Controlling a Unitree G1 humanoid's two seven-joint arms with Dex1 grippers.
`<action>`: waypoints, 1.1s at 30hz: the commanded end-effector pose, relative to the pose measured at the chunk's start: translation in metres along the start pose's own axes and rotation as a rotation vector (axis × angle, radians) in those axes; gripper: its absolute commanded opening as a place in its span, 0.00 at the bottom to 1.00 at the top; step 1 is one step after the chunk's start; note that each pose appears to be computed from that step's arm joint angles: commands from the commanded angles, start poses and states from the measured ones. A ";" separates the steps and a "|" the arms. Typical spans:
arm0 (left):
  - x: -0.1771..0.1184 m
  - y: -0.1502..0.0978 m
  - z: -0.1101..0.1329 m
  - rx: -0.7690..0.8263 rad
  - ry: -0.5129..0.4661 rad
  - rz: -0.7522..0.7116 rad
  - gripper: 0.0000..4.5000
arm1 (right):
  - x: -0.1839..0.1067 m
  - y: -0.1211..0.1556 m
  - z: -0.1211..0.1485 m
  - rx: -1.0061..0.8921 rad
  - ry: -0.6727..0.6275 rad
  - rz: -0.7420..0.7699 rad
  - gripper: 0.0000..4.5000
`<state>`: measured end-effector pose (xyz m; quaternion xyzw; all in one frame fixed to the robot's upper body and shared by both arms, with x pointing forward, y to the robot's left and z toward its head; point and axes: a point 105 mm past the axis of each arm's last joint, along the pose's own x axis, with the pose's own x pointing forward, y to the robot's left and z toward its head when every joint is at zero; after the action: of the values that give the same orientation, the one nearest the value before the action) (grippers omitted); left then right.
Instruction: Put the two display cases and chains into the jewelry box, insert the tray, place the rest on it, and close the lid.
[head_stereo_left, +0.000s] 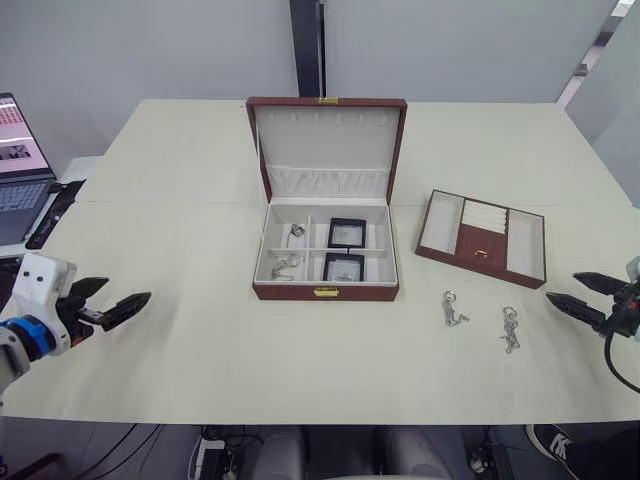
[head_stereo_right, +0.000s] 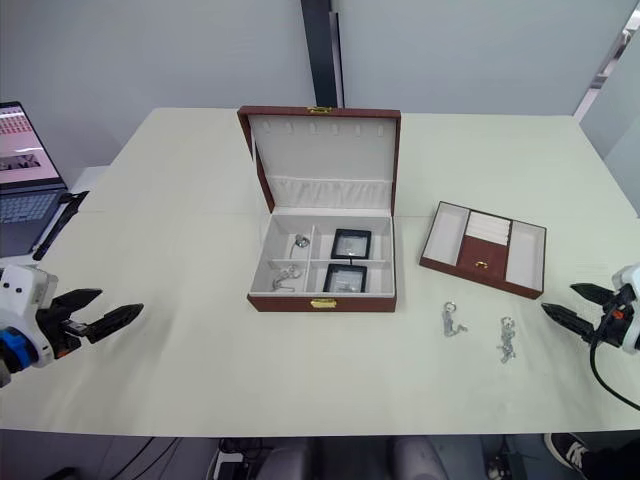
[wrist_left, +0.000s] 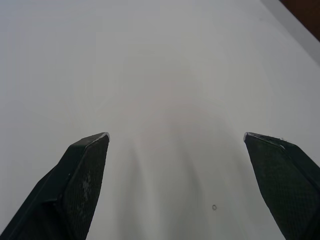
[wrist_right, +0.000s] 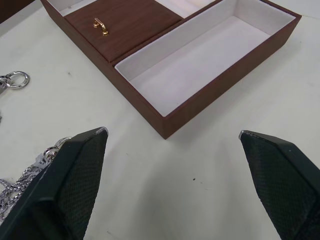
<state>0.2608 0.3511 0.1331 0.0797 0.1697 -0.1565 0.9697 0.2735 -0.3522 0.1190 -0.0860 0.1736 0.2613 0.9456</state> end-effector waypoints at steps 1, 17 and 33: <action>0.010 -0.026 0.027 0.051 -0.078 -0.110 1.00 | 0.001 0.008 0.029 -0.071 -0.025 0.069 1.00; 0.065 -0.178 0.104 0.290 -0.275 -0.785 1.00 | 0.048 0.028 0.086 -0.330 0.181 0.368 1.00; 0.086 -0.269 0.113 0.473 -0.432 -1.140 1.00 | 0.063 0.008 0.041 -0.373 0.307 0.302 1.00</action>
<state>0.2870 0.0582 0.1734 0.1398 -0.0304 -0.6812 0.7180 0.3277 -0.3061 0.1318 -0.2523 0.2805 0.4158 0.8276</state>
